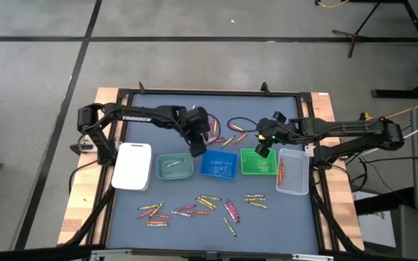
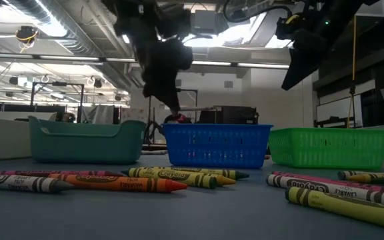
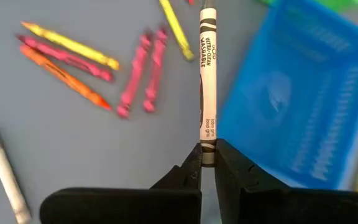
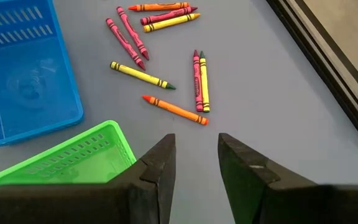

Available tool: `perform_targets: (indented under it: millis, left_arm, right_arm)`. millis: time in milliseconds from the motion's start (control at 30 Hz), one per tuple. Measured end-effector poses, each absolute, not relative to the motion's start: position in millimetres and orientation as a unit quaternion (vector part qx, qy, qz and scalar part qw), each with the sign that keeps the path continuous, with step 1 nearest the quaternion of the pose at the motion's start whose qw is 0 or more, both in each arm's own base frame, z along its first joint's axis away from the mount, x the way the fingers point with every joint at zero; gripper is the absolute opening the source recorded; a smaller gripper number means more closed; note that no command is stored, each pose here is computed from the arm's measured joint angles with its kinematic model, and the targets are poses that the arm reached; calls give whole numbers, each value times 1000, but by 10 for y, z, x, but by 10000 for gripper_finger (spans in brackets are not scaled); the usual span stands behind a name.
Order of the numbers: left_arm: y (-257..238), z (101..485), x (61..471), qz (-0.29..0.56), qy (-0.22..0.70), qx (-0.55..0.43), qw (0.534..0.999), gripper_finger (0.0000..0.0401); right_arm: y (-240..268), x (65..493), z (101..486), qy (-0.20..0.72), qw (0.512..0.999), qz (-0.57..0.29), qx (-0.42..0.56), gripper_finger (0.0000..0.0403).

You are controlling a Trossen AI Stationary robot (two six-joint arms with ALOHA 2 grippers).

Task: Sort crayons
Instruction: Put the gray crayon into the light green bin

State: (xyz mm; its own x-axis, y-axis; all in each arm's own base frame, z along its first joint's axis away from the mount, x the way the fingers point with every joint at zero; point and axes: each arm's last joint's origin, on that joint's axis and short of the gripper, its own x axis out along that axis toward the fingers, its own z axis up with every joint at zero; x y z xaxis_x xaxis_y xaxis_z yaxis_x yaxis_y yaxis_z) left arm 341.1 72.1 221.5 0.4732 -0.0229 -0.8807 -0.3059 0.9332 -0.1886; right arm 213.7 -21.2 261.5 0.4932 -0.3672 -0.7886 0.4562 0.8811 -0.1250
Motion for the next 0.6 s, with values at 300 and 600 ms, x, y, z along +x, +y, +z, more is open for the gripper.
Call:
perform_targets:
  millis: [300, 600]
  left_arm:
    - [243, 2347, 3288, 48, 618, -140, 772, 7]
    - [-123, 2321, 3112, 92, 689, -134, 706, 7]
  right_arm:
    - [-213, 2158, 2630, 431, 869, -238, 53, 120]
    - [-217, 2225, 2680, 403, 889, -217, 16, 120]
